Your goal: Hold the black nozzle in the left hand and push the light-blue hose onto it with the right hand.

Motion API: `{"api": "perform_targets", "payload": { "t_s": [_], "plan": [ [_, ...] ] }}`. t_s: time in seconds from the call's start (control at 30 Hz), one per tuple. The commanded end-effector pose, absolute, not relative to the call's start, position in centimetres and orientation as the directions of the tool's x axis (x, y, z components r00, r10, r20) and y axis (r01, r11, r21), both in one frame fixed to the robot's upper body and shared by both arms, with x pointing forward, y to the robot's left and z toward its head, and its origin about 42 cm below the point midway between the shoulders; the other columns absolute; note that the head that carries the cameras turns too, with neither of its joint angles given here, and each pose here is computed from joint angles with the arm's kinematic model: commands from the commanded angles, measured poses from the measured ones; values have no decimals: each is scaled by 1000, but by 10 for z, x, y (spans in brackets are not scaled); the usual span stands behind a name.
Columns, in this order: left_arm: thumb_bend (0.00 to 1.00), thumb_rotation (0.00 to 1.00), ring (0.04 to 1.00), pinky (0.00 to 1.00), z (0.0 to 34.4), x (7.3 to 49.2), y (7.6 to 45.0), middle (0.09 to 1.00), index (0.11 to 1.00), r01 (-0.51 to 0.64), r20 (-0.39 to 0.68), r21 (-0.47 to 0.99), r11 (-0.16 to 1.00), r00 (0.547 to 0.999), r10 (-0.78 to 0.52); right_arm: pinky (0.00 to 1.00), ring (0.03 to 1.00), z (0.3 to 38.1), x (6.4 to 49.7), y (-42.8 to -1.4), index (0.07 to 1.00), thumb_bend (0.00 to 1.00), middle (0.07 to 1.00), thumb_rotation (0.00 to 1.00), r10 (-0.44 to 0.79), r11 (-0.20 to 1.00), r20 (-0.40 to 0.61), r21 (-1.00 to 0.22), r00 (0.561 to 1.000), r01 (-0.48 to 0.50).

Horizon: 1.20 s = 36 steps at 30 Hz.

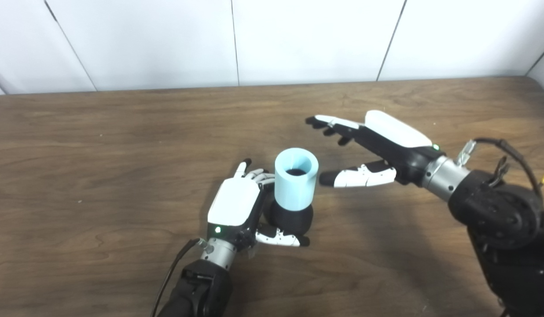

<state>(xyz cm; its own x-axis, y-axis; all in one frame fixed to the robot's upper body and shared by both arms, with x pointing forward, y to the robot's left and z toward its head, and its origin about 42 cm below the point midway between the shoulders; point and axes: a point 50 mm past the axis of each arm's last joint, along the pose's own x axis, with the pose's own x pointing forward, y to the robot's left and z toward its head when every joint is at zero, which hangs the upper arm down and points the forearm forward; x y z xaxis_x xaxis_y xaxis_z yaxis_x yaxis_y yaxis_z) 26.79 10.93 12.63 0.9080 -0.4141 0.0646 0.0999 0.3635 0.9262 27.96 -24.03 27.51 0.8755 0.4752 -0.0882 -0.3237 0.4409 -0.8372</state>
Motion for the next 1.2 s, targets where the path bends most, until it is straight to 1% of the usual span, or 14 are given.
{"api": "perform_targets", "payload": {
  "t_s": [0.0,0.03,0.07,0.1,0.2,0.4,0.5,0.57,0.6,0.73,0.8,0.9,1.03,1.17],
  "plan": [
    [695,103,833,1000,129,269,112,763,602,100,46,946,310,901,-432,713,836,278,280,-246,921,608,906,898,432,482,-35,-836,901,-264],
    [815,140,837,1000,132,271,114,777,685,89,52,950,300,900,-432,707,832,273,280,-248,924,603,906,902,420,484,-42,-834,906,-264],
    [875,171,845,1000,134,273,115,792,738,80,59,952,295,900,-432,707,831,268,280,-250,927,594,906,913,410,485,-49,-834,911,-263],
    [919,198,850,1000,135,274,116,802,776,74,63,953,292,900,-432,709,829,265,280,-252,929,587,904,918,403,485,-52,-835,914,-262],
    [986,257,862,1000,142,280,118,825,839,51,81,955,291,902,-425,716,828,255,279,-257,927,576,898,920,387,492,-51,-833,921,-253],
    [1000,376,892,1000,154,290,124,872,898,35,89,961,275,901,-425,713,822,247,279,-259,932,605,890,925,358,491,-55,-838,932,-238],
    [1000,392,915,1000,159,295,128,895,928,34,96,957,287,900,-426,720,828,246,278,-258,936,609,896,930,350,496,-55,-836,935,-235],
    [1000,432,914,1000,163,298,133,897,942,24,112,953,302,899,-423,721,830,246,278,-258,939,617,898,931,348,505,-55,-830,936,-237],
    [1000,492,917,1000,164,299,135,902,958,20,118,951,309,899,-423,723,830,245,278,-258,940,623,898,936,347,508,-56,-828,936,-238],
    [1000,606,927,1000,177,312,155,926,996,-1,162,933,360,895,-417,740,829,244,277,-257,936,634,890,953,345,521,-54,-819,937,-239],
    [1000,602,935,1000,182,316,162,937,1000,-2,172,927,376,891,-420,781,815,243,276,-256,933,641,873,964,342,526,-53,-816,938,-238],
    [1000,591,941,1000,191,323,177,943,1000,19,177,912,409,882,-436,796,804,243,275,-255,929,641,864,964,334,538,-49,-810,941,-234],
    [1000,591,938,1000,198,329,193,950,1000,73,135,913,401,874,-468,742,802,243,276,-255,926,587,858,923,328,551,-49,-801,943,-233],
    [1000,565,932,998,201,331,205,941,1000,86,127,908,409,876,-466,711,803,244,277,-255,928,567,861,917,323,559,-51,-796,945,-234]
  ]
}}
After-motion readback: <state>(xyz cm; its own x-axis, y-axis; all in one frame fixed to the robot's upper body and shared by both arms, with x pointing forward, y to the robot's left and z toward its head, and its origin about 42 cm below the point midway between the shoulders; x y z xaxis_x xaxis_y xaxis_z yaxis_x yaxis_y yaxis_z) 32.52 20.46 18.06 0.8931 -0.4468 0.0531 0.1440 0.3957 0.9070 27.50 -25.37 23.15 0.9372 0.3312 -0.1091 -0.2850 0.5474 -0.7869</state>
